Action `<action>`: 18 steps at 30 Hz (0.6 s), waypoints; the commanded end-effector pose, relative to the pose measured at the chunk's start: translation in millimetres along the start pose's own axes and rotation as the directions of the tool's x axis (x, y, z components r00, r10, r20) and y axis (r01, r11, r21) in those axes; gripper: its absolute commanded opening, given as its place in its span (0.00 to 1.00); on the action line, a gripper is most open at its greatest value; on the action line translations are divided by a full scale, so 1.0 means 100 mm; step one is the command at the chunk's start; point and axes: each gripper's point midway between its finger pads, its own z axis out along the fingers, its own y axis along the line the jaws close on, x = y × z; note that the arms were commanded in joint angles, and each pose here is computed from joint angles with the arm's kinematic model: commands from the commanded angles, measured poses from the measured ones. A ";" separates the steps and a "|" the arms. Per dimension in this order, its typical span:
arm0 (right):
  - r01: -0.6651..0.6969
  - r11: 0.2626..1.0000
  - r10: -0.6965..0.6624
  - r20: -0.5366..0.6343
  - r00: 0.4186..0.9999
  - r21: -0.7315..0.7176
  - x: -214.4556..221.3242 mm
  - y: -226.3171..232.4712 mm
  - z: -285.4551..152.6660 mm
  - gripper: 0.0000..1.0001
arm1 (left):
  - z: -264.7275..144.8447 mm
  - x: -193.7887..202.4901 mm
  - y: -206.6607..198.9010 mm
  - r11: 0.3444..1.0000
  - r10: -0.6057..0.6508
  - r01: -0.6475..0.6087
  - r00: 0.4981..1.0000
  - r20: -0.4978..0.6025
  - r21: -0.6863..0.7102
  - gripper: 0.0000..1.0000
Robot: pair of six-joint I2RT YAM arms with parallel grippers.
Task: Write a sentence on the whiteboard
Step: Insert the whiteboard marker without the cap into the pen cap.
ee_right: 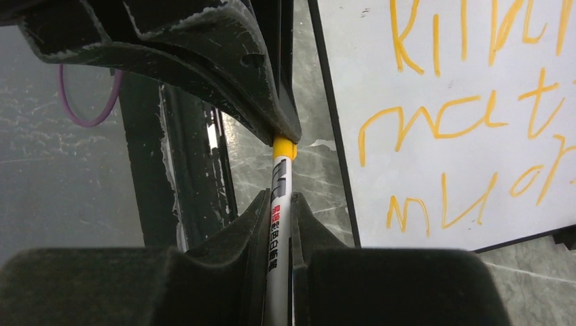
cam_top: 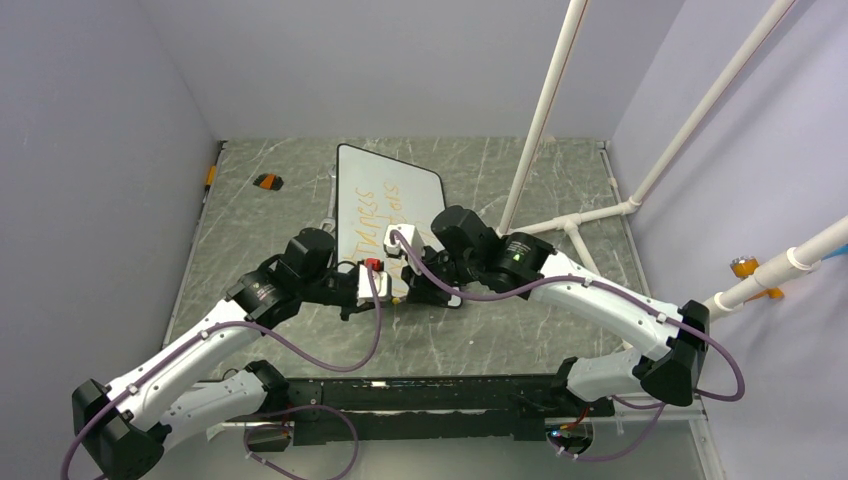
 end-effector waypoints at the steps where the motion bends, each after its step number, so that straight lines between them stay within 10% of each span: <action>1: 0.072 0.997 -0.072 0.042 0.997 0.005 -0.11 -0.06 0.22 0.00 | -0.12 -0.97 -0.11 0.966 0.218 -0.251 0.914 0.342 0.057 0.00; 9: 0.042 0.992 -0.047 0.039 0.998 0.117 -0.11 -0.22 0.15 0.00 | -0.14 -0.95 0.09 0.977 0.210 -0.208 0.935 0.287 -0.039 0.00; 18: -0.011 0.972 -0.005 0.069 0.998 0.233 -0.11 -0.36 -0.01 0.00 | -0.26 -0.99 0.25 0.967 0.229 -0.182 0.930 0.289 -0.179 0.29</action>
